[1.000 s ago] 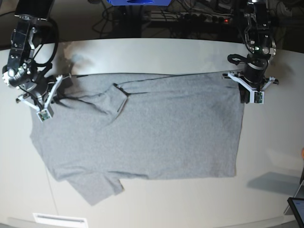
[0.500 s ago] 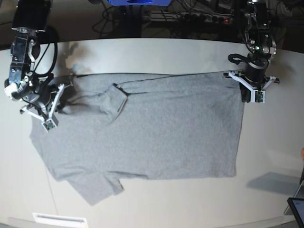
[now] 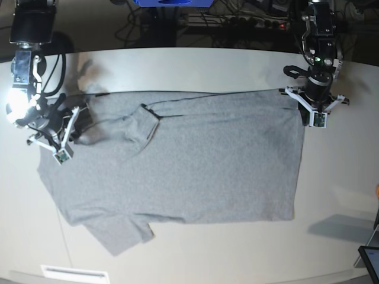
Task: Fold the T-shirt properly
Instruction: 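Lift the shirt edge with both grippers and move them inward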
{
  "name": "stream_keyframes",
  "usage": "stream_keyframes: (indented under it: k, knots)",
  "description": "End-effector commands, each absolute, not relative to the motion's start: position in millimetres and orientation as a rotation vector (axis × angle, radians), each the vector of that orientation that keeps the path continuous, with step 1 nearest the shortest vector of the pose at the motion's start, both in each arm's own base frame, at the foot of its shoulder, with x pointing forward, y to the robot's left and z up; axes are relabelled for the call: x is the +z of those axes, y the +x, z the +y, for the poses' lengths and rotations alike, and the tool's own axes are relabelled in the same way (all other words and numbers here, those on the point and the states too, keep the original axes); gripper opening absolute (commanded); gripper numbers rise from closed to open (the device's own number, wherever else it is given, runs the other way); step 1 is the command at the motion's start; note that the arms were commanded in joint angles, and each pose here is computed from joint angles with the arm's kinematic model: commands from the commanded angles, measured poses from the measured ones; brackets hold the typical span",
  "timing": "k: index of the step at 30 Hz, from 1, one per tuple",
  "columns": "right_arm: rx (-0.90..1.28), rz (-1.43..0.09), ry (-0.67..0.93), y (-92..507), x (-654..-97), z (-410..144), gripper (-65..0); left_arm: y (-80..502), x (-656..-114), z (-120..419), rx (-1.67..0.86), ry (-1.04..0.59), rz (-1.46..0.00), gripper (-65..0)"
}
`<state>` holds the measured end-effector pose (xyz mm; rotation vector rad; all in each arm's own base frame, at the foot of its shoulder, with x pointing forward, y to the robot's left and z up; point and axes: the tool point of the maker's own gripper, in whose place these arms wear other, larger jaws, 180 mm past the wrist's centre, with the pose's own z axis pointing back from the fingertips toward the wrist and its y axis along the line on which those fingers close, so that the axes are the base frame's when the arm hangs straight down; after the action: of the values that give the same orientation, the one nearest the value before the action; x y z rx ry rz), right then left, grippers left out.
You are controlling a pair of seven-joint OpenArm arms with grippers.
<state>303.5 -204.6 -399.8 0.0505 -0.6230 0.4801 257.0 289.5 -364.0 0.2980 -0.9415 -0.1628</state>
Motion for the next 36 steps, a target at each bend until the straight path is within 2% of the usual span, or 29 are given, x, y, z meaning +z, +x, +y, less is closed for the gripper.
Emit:
stream_keyframes:
  k: [1,8,13,18,23,26,29,33,36]
  knots:
    - [0.494,-0.668,0.003,315.8,-384.7,-216.6,-61.4,262.5,-352.5,290.7,-0.168,0.313,-0.984,-57.8]
    - [0.544,-0.649,-0.185,332.0,-373.7,-244.1,-61.4,258.9,-355.2,286.7,-0.172,0.304,-0.976,-57.8]
    - [0.551,-0.652,-0.205,336.0,-370.0,-246.8,-60.6,256.7,-356.8,286.7,-0.173,0.304,-0.97,-57.8]
    - [0.554,-0.658,-0.206,336.8,-368.1,-246.0,-46.9,256.1,-357.0,287.3,-0.172,0.305,-0.969,-57.8]
    - [0.541,-0.721,-0.223,355.0,-349.4,-248.8,-41.1,256.4,-356.5,287.1,-0.173,0.305,-0.97,-57.8]
    - [0.534,-0.824,-0.215,369.5,-332.8,-245.7,-40.0,256.4,-356.9,286.0,-0.175,0.302,-0.97,-57.8]
    - [0.425,-0.903,-0.253,377.5,-318.8,-262.3,-39.9,256.4,-357.4,285.1,-0.175,0.3,-0.97,-57.8]
    - [0.425,-0.839,-0.29,356.1,-325.5,-270.0,-40.3,256.4,-357.4,285.1,-0.175,0.3,-0.97,-57.8]
    - [0.481,-0.822,-0.287,327.9,-324.2,-251.0,-40.5,256.7,-356.9,284.9,-0.175,0.3,-0.973,-57.8]
